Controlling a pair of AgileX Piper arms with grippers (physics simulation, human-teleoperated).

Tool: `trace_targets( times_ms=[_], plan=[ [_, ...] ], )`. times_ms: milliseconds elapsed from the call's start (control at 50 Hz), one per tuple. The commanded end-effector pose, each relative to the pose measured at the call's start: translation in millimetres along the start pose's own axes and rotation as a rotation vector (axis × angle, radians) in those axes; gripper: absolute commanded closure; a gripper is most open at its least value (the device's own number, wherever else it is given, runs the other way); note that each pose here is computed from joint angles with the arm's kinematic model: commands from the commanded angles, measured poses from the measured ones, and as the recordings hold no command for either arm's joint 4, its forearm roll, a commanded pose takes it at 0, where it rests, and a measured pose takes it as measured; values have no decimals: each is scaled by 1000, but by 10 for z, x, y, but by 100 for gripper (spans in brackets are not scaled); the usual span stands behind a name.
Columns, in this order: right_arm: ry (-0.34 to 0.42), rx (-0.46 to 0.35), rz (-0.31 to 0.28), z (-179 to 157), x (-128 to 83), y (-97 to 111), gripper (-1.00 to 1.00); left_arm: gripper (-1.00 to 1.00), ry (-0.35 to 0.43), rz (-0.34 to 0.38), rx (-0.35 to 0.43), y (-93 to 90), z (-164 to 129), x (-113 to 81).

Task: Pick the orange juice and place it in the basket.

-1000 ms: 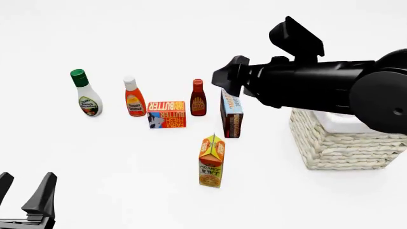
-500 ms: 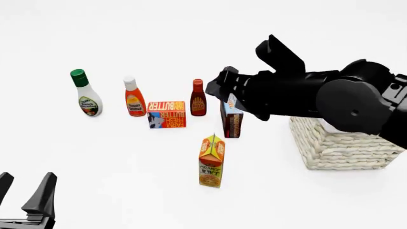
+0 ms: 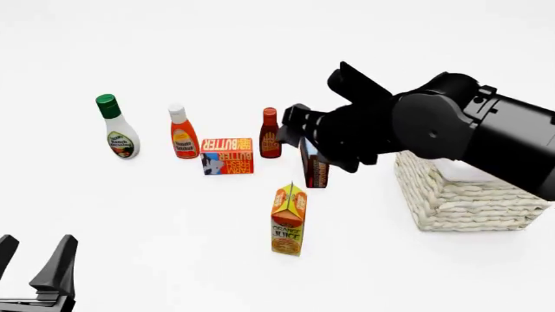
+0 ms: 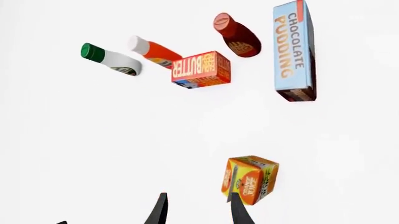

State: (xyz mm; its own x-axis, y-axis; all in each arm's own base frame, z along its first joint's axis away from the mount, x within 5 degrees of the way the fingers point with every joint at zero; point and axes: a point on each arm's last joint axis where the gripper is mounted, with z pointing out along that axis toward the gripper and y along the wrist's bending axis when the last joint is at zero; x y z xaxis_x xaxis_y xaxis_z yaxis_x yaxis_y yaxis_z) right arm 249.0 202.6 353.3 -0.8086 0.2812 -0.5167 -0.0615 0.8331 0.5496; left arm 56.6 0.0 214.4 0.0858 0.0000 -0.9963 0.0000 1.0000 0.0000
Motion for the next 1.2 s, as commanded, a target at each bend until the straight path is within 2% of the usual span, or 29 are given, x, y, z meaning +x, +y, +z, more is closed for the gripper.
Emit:
trace_targets(
  times_ms=[20,380,400,420,600,740,940,1100,1200],
  plan=[
    [6,22,0,63,-74,12,-100,-100,0,0,0,0,0,0],
    [7,23,-2,73,-70,7,-100,-100,0,0,0,0,0,0],
    [22,17,-6,96,-23,50,-100,-100,0,0,0,0,0,0],
    [6,19,0,80,-87,32,-100,-100,0,0,0,0,0,0],
    [30,54,37,143,-75,-16,-100,-100,0,0,0,0,0,0],
    [30,86,50,117,-141,-88,-100,-100,0,0,0,0,0,0],
    [53,120,64,64,-117,-153,-100,-100,0,0,0,0,0,0],
    [95,132,74,45,29,-136,-100,-100,0,0,0,0,0,0],
    [104,153,84,64,29,-189,-100,-100,0,0,0,0,0,0]
  ],
)
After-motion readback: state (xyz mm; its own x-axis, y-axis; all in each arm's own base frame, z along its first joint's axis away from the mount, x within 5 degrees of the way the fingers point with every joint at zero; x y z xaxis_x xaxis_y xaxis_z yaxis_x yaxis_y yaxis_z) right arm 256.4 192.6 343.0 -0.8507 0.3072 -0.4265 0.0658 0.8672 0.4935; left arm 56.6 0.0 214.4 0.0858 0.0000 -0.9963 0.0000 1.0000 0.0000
